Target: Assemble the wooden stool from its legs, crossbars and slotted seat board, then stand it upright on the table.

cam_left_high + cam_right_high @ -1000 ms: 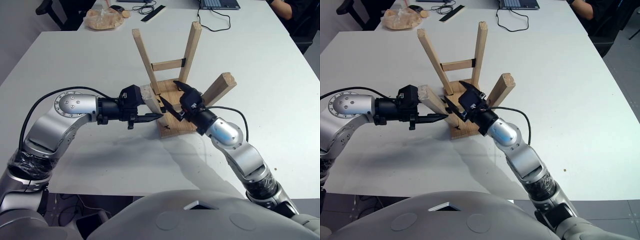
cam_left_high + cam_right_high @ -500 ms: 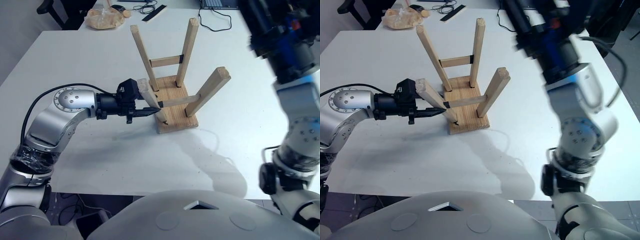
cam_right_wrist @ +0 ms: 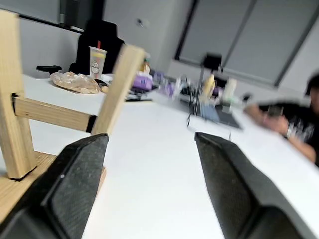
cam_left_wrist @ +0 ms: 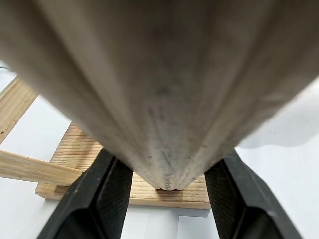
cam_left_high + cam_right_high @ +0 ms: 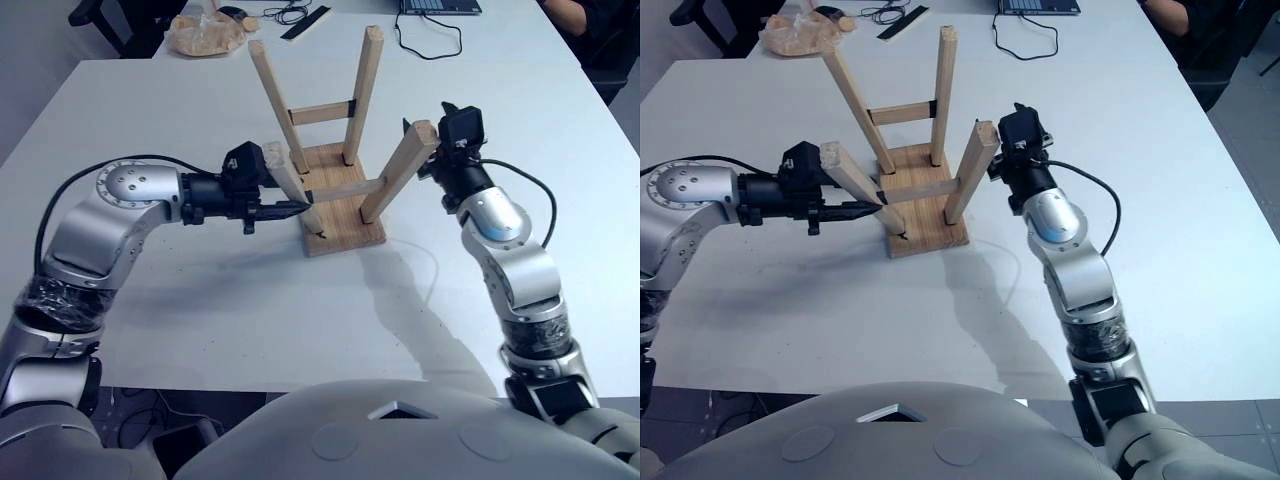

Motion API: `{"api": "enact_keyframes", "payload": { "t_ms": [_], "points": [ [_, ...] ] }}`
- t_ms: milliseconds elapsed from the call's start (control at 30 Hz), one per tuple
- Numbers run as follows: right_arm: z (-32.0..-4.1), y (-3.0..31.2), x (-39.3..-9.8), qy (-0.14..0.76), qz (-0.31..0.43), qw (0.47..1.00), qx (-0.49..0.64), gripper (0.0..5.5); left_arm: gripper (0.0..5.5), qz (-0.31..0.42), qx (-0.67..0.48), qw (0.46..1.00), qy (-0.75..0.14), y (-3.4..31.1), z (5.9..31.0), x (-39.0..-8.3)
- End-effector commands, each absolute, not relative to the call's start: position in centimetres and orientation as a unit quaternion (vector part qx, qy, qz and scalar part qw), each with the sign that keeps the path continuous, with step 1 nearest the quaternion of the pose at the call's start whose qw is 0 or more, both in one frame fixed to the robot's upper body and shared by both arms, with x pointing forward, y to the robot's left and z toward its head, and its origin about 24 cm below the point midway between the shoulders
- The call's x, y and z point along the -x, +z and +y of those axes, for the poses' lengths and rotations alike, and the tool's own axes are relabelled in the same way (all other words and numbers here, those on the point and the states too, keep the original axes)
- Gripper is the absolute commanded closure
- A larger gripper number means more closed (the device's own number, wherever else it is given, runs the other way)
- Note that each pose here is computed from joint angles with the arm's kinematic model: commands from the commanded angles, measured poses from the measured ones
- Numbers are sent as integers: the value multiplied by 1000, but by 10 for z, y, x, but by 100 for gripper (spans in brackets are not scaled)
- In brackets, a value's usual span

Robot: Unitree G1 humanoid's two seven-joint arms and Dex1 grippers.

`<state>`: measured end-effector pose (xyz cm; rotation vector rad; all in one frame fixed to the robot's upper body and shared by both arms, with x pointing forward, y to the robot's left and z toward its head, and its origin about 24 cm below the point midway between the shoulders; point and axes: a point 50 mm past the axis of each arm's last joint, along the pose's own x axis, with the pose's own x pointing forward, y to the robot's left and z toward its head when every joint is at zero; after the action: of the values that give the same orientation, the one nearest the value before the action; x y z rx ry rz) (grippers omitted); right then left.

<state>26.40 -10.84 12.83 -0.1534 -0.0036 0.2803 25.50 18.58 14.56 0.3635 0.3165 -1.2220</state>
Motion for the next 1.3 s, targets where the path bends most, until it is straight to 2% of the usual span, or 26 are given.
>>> {"api": "enact_keyframes", "payload": {
  "t_ms": [33,133,200,333,400,433,500,567,600,633,700,733,767,800,867,1000,1033,1133,1200,1300],
  "points": [
    [-17,175,-217,419,-65,905,-32,228,346,220,-160,762,-588,111,153,-250],
    [-73,137,-249,298,0,954,30,228,346,231,-163,769,-573,107,163,-250],
    [-123,124,-268,197,23,977,71,228,346,243,-162,775,-560,102,173,-249],
    [-217,121,-285,12,36,989,140,228,346,256,-160,783,-544,99,184,-247],
    [-248,125,-288,-57,31,979,191,228,346,258,-160,787,-537,99,187,-247],
    [-252,127,-290,-68,21,975,211,228,346,258,-159,789,-535,99,188,-247],
    [-233,126,-295,-46,-2,972,230,228,346,257,-157,791,-533,100,188,-247],
    [-176,121,-295,45,-19,980,195,228,346,255,-154,791,-534,100,185,-247],
    [-137,121,-290,115,-24,982,146,228,346,255,-153,790,-537,100,184,-247],
    [-89,127,-276,205,-25,976,62,228,346,255,-152,788,-539,100,182,-247],
    [-16,159,-237,373,-34,923,-85,228,346,255,-151,784,-545,99,179,-247],
    [2,174,-220,428,-38,894,-130,228,346,254,-151,783,-548,100,177,-246],
    [8,187,-211,454,-38,875,-160,228,346,250,-150,781,-552,101,174,-246],
    [7,193,-209,462,-36,869,-173,228,346,245,-147,780,-557,103,170,-246],
    [-7,187,-221,430,-27,890,-153,228,346,233,-136,780,-564,109,165,-246],
    [-58,147,-255,296,20,954,-47,228,346,227,-100,780,-575,116,159,-241],
    [-69,139,-259,274,25,961,-22,228,309,224,-86,782,-575,120,157,-240],
    [-96,124,-264,234,36,971,24,228,257,208,-46,792,-572,134,148,-241],
    [-120,111,-267,210,48,975,52,228,225,183,-24,802,-569,145,133,-241],
    [-150,98,-270,175,63,978,92,228,225,166,21,771,-614,153,113,-225]
  ]
}}
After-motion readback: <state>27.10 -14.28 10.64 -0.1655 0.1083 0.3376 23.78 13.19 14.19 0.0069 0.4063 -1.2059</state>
